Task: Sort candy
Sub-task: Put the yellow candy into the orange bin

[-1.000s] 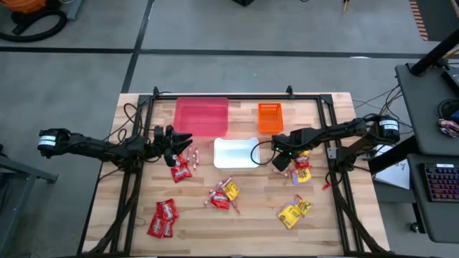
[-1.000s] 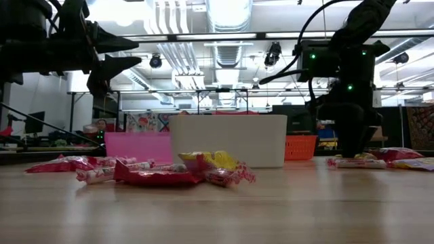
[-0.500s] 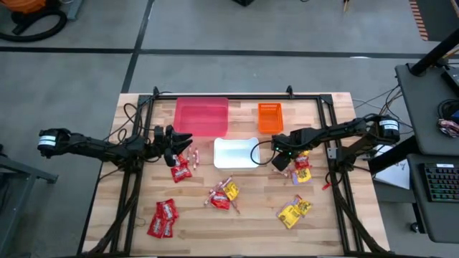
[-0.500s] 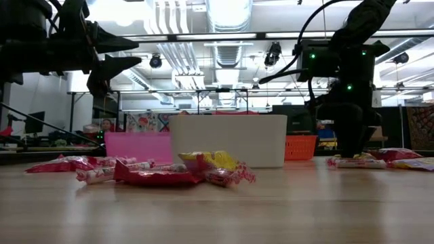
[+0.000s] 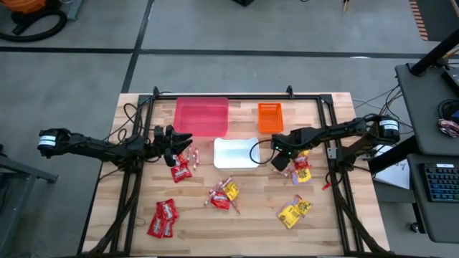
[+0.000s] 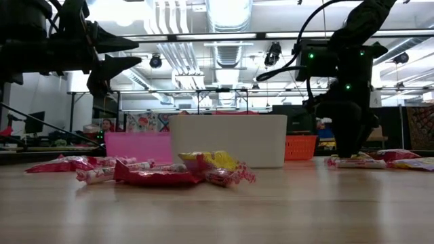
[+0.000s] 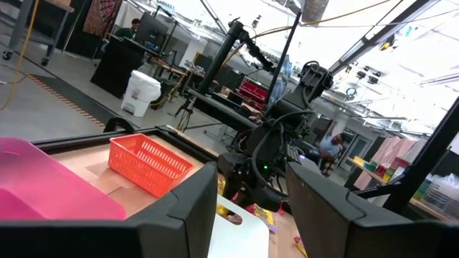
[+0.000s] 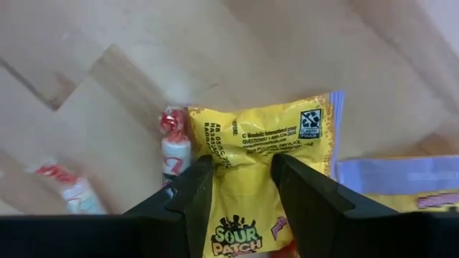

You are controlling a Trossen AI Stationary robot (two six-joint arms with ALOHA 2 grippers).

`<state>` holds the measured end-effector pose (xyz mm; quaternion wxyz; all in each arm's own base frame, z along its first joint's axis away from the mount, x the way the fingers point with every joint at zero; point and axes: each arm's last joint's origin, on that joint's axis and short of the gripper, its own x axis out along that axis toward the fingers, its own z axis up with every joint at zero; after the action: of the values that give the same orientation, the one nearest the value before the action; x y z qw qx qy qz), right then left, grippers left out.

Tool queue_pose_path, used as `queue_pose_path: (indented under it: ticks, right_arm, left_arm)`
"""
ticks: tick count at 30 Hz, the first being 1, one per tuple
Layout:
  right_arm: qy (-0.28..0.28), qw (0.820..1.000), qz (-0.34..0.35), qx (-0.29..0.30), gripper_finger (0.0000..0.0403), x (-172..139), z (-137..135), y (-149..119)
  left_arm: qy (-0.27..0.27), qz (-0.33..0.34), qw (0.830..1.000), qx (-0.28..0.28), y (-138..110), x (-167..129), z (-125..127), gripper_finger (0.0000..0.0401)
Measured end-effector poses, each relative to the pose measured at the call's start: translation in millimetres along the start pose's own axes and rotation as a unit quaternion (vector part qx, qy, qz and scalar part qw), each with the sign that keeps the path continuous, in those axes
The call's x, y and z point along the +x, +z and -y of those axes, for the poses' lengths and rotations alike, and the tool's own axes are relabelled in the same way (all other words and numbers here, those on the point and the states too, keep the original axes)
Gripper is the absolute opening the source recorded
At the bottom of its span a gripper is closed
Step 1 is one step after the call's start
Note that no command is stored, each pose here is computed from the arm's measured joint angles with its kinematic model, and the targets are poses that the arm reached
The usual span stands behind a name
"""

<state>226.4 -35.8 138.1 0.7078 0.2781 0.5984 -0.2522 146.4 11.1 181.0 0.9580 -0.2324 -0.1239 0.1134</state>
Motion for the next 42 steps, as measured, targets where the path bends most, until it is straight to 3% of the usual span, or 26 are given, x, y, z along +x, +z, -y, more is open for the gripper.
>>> queue_pose_path:
  ticks: [5, 12, 21, 42]
  right_arm:
    - [0.003, 1.0, 0.001, -0.007, 0.0137, -1, 0, 0]
    - [0.007, 1.0, 0.008, -0.021, 0.0019, -4, 0, 0]
    - [0.019, 0.999, 0.026, -0.021, 0.0009, -14, 0, -1]
    - [0.116, 0.976, 0.182, -0.03, 0.0008, -76, 3, -5]
  left_arm:
    - [0.0, 0.0, 1.0, 0.0, 0, 0, 0, 0.0151]
    - [0.0, 0.0, 1.0, 0.0, 0, 0, 0, 0.0151]
    - [0.0, 0.0, 1.0, 0.0, 0, 0, 0, 0.0151]
    - [0.0, 0.0, 1.0, 0.0, 0, 0, 0, 0.0151]
